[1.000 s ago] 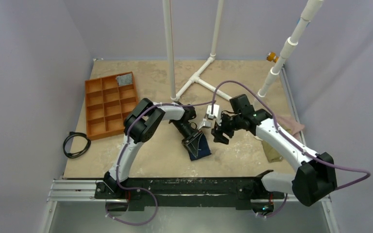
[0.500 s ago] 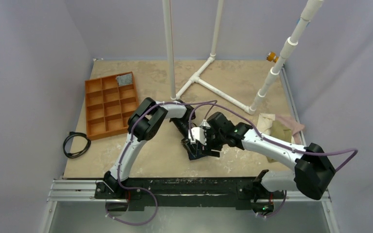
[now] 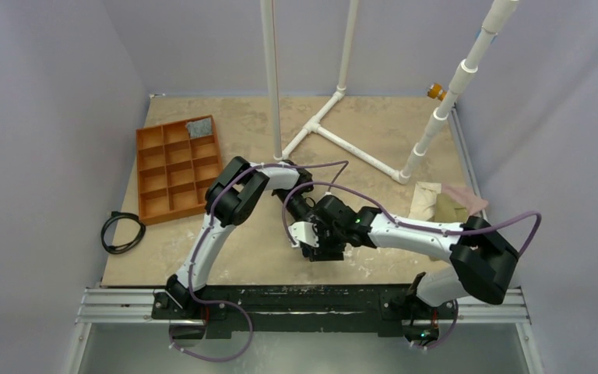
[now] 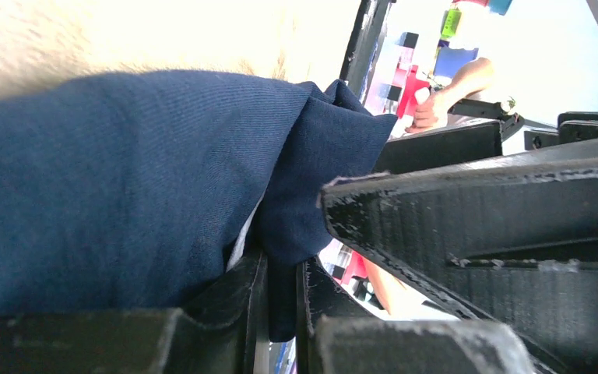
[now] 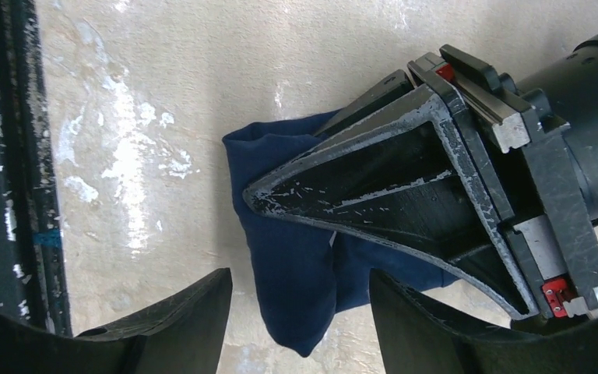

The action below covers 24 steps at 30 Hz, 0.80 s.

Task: Roll the underwear
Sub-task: Roll the underwear to the center of the board.

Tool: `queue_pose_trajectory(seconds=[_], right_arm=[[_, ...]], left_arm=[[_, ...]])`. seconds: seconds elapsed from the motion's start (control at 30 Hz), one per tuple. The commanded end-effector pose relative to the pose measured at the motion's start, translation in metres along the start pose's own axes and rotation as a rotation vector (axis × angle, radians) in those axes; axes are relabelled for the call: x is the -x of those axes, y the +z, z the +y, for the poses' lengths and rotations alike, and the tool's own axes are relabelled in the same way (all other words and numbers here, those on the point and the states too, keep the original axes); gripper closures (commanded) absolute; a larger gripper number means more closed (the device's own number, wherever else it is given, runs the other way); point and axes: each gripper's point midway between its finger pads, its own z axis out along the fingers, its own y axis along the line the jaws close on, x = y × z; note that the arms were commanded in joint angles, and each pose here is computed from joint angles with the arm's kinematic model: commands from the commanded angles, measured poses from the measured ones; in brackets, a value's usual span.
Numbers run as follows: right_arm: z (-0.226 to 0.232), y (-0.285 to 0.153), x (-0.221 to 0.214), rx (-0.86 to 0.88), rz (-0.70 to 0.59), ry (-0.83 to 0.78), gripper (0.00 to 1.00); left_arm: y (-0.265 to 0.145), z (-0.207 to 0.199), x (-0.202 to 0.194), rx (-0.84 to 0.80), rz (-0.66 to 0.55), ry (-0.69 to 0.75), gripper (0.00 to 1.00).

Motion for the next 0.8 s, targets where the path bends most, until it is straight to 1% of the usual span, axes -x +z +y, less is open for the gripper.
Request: queue_pose_trajectory(seconds=[0.0, 0.23, 0.37, 0.43, 0.47, 0.57, 0.63, 0.67, 0.7, 0.77], right_arm=[[-0.009, 0.006, 0.001, -0.041, 0.004, -0.010, 0.38], [-0.005, 0.020, -0.004, -0.008, 0.030, -0.024, 0.46], [0.000, 0.026, -0.002, 0.028, 0.030, -0.024, 0.54], [0.004, 0.029, -0.005, 0.049, 0.043, -0.024, 0.57], [0.006, 0.030, -0.007, 0.060, 0.049, -0.023, 0.61], [0.015, 0.032, -0.010, 0.107, 0.067, -0.010, 0.83], [0.019, 0.034, -0.014, 0.129, 0.081, -0.002, 0.94], [0.020, 0.034, -0.015, 0.133, 0.087, -0.001, 0.98], [0.021, 0.034, -0.017, 0.139, 0.094, 0.001, 1.00], [0.024, 0.033, -0.018, 0.149, 0.099, 0.006, 1.00]], left_arm=[[0.002, 0.058, -0.004, 0.138, 0.030, -0.023, 1.00], [0.001, 0.057, -0.004, 0.140, 0.028, -0.013, 1.00], [0.001, 0.057, -0.004, 0.140, 0.026, -0.011, 1.00], [0.001, 0.056, -0.004, 0.139, 0.025, -0.006, 1.00], [0.000, 0.055, -0.004, 0.139, 0.024, -0.004, 1.00], [-0.001, 0.054, -0.003, 0.142, 0.020, 0.005, 1.00], [-0.001, 0.053, -0.003, 0.144, 0.016, 0.013, 0.98], [-0.001, 0.052, -0.003, 0.143, 0.015, 0.016, 0.97], [-0.002, 0.051, -0.003, 0.142, 0.014, 0.015, 0.95], [-0.002, 0.048, -0.003, 0.138, 0.013, 0.017, 0.92]])
